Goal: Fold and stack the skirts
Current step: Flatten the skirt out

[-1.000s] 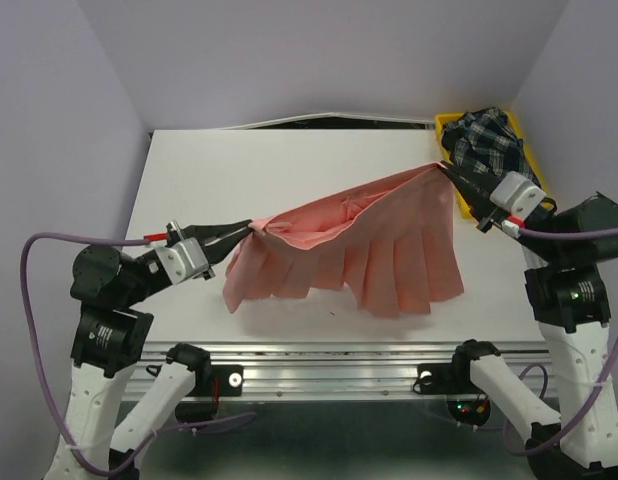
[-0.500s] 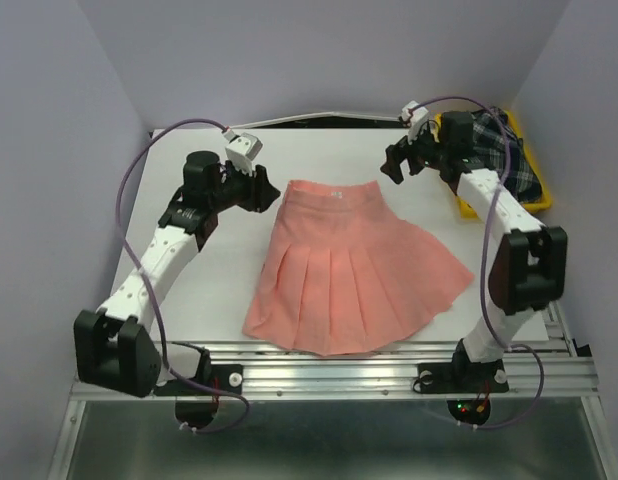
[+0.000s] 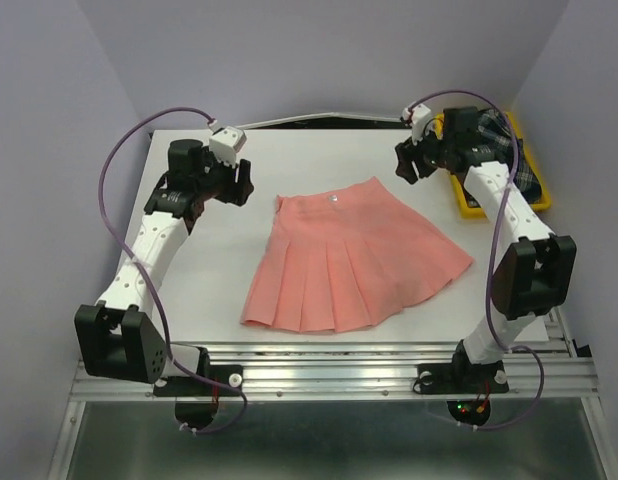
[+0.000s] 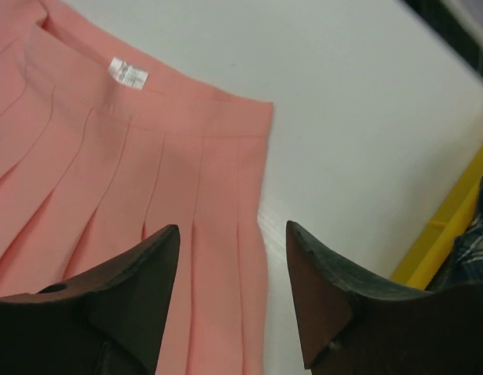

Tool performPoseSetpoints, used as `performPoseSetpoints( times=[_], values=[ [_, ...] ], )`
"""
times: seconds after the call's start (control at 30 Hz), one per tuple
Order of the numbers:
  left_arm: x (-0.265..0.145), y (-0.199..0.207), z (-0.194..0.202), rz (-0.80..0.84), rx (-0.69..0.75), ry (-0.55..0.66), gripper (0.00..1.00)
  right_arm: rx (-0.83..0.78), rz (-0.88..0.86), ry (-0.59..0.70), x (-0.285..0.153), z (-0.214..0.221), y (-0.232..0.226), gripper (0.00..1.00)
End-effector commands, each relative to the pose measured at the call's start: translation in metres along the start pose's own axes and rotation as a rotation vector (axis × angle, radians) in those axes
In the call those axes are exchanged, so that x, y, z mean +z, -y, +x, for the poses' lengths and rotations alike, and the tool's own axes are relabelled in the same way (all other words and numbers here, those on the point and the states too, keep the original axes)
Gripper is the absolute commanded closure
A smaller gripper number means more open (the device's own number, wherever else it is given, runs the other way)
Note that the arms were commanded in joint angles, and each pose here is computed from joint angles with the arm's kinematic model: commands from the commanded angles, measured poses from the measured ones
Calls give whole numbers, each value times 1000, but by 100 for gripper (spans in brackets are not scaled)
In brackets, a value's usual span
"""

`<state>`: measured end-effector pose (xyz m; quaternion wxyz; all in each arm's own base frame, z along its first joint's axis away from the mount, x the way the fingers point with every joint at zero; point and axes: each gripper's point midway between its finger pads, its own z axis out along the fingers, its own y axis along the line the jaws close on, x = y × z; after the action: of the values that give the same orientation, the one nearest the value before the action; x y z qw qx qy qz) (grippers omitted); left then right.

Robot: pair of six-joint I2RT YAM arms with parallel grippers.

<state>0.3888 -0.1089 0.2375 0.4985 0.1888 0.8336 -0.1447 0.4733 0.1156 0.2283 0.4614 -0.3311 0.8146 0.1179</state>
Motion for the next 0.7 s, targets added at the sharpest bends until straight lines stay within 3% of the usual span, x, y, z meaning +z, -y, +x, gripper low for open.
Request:
performPoseSetpoints(
  times=[0.0, 0.17, 0.3, 0.4, 0.47, 0.53, 0.57, 0.6, 0.63, 0.67],
  values=[
    [5, 15, 34, 142, 180, -157, 33, 40, -95, -257, 4, 86, -29, 39],
    [25, 27, 67, 237, 240, -245, 37, 113, -138, -378, 32, 136, -36, 53],
    [45, 32, 78, 266, 243, -245, 37, 161, -159, -371, 54, 141, -36, 60],
    [64, 39, 66, 340, 288, -215, 37, 178, -156, -342, 64, 132, -31, 61],
    [72, 46, 42, 386, 365, -182, 35, 167, -142, -296, 65, 114, -24, 61],
    [90, 51, 43, 450, 458, -211, 34, 182, -113, -273, 67, 102, -16, 60],
    [96, 51, 13, 444, 507, -168, 34, 179, -102, -250, 71, 91, -9, 60],
    [109, 56, 29, 492, 516, -230, 33, 180, -96, -237, 73, 85, -6, 60],
    [114, 56, 0, 486, 554, -180, 32, 199, -86, -234, 77, 82, -3, 60],
    [121, 57, -1, 496, 561, -189, 31, 202, -78, -224, 80, 77, 1, 60]
  ],
)
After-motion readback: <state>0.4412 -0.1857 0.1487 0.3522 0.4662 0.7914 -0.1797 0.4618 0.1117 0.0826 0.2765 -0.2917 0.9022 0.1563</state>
